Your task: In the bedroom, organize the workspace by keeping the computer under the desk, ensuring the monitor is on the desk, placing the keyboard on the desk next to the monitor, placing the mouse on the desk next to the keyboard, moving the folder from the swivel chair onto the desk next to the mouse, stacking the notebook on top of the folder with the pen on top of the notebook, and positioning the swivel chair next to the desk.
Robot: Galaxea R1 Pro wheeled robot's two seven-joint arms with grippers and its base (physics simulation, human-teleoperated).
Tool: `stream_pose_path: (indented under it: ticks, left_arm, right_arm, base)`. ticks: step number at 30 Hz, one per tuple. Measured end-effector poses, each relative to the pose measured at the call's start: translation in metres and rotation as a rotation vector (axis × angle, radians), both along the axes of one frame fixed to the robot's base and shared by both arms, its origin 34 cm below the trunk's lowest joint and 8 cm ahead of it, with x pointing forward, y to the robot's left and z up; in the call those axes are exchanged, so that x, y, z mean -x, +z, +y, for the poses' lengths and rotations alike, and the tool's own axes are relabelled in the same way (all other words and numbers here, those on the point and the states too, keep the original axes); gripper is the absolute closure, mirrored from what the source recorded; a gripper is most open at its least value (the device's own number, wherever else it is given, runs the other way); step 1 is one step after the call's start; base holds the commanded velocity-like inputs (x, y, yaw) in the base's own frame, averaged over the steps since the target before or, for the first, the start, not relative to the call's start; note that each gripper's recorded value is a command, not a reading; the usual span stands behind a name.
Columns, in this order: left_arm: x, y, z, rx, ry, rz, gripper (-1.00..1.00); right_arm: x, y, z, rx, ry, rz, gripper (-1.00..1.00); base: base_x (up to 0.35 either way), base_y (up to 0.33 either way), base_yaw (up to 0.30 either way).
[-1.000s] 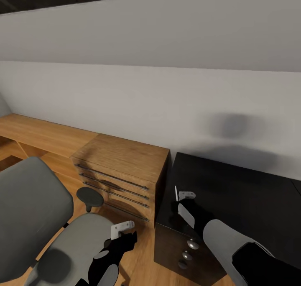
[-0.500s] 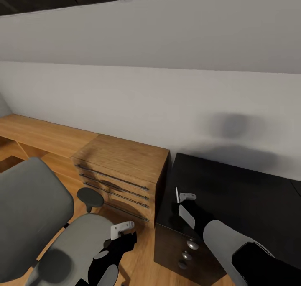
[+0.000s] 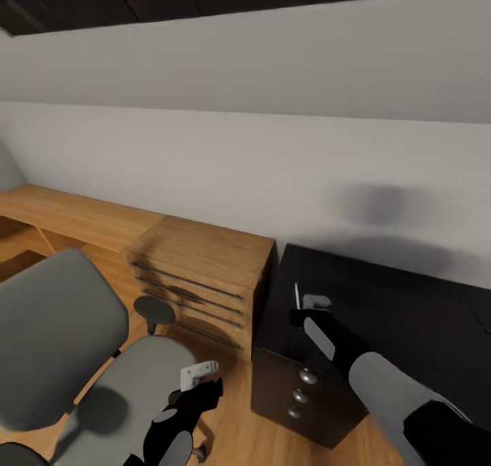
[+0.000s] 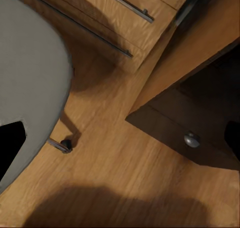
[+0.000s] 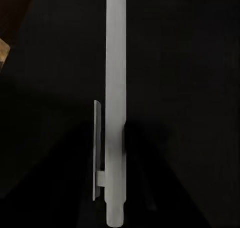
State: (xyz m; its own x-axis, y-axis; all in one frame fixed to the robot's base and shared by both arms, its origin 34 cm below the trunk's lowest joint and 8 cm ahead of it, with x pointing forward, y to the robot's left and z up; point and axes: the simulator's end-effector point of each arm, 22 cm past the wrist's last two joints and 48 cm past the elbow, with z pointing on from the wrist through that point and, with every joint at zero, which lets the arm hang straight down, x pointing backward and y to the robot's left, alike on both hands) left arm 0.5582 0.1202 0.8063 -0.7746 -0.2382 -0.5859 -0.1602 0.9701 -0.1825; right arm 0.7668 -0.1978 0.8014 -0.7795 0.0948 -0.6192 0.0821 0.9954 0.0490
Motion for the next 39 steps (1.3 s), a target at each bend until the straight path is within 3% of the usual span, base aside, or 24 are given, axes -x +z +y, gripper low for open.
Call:
stream_pose_path:
  ticks: [4,9,17,27,39]
  left_arm:
    - [0.001,0.004,0.0,0.0,0.001,0.0,-1.0]
    - [0.002,0.009,0.0,-0.001,0.001,0.001,-1.0]
    - [0.005,0.018,0.001,-0.001,0.001,0.0,-1.0]
    - [0.011,0.022,0.001,-0.006,0.0,0.011,-1.0]
    - [0.014,0.021,0.003,-0.016,0.0,0.019,-1.0]
  right_arm:
    - [-0.007,0.028,-0.007,-0.032,-0.004,-0.055,1.0]
    - [0.012,0.062,-0.026,-0.067,-0.048,-0.114,1.0]
    - [0.032,0.133,-0.041,-0.097,-0.151,-0.21,1.0]
    - [0.046,0.151,-0.042,-0.095,-0.177,-0.223,1.0]
    - [0.047,0.156,-0.052,-0.097,-0.202,-0.23,1.0]
  base:
    - [-0.328,0.0,0.0]
    - [-0.334,0.0,0.0]
    - [-0.209,0.0,0.0]
    - [-0.012,0.0,-0.022]
    - [0.0,0.0,-0.255]
